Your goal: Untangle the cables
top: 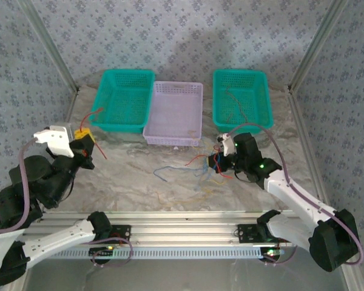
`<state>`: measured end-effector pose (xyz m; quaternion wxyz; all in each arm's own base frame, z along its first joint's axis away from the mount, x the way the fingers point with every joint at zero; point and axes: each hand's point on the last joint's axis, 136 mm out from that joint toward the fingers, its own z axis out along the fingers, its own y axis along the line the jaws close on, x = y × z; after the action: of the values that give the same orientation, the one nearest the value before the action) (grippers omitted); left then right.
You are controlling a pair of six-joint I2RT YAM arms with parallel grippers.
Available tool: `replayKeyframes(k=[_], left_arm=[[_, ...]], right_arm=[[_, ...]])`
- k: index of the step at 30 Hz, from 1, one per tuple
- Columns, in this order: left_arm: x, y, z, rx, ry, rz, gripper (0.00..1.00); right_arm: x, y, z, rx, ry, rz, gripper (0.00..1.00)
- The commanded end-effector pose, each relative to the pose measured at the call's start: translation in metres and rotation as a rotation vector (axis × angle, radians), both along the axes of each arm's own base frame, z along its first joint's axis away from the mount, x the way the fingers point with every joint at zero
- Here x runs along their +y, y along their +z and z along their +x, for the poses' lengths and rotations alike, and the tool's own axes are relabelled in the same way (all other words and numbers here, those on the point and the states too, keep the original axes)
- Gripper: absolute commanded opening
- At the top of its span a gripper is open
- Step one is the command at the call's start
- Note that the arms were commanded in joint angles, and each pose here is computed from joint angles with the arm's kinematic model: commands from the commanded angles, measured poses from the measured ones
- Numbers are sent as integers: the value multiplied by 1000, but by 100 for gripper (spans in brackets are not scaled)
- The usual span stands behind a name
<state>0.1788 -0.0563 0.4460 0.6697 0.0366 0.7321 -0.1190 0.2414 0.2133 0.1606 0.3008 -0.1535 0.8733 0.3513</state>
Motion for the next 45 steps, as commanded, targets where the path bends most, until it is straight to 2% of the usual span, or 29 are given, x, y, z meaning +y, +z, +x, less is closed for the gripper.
replayKeyframes(k=[1, 6, 11, 14, 18, 22, 26, 31, 33, 35, 37, 40, 42, 43, 44, 45], left_arm=[[-2, 28, 14, -94, 88, 53, 0], [-28, 35, 51, -148, 138, 159, 0], [-13, 5, 120, -6, 175, 57, 0], [1, -13, 159, 41, 255, 44, 0], [20, -52, 214, 144, 304, -25, 0], [32, -88, 258, 228, 332, -32, 0], [35, -131, 291, 333, 339, -39, 0], [29, -194, 314, 474, 329, -31, 0], [26, -214, 318, 531, 317, -29, 13], [20, -229, 318, 583, 295, -42, 31], [12, -229, 315, 587, 259, -76, 45], [7, -215, 305, 557, 231, -132, 70], [4, -201, 300, 537, 213, -154, 81], [4, -194, 297, 531, 214, -161, 84], [4, -185, 294, 521, 216, -173, 96], [4, -177, 291, 514, 217, -185, 98]], right_arm=[[7, 5, -6, -9, 32, 47, 0], [23, 22, -20, -79, 118, 84, 0], [29, 38, -31, -132, 154, 100, 0], [29, 45, -37, -149, 166, 111, 0], [30, 55, -46, -173, 179, 119, 0], [29, 60, -55, -189, 187, 126, 0], [34, 57, -62, -183, 207, 130, 0], [41, 54, -64, -173, 215, 118, 0], [44, 55, -64, -175, 216, 113, 0], [47, 58, -64, -180, 218, 111, 0], [48, 60, -62, -187, 216, 105, 0], [49, 60, -60, -190, 211, 93, 0], [50, 61, -58, -194, 204, 90, 0], [50, 61, -57, -193, 206, 88, 0], [51, 61, -56, -192, 207, 87, 0], [52, 61, -56, -191, 210, 86, 0]])
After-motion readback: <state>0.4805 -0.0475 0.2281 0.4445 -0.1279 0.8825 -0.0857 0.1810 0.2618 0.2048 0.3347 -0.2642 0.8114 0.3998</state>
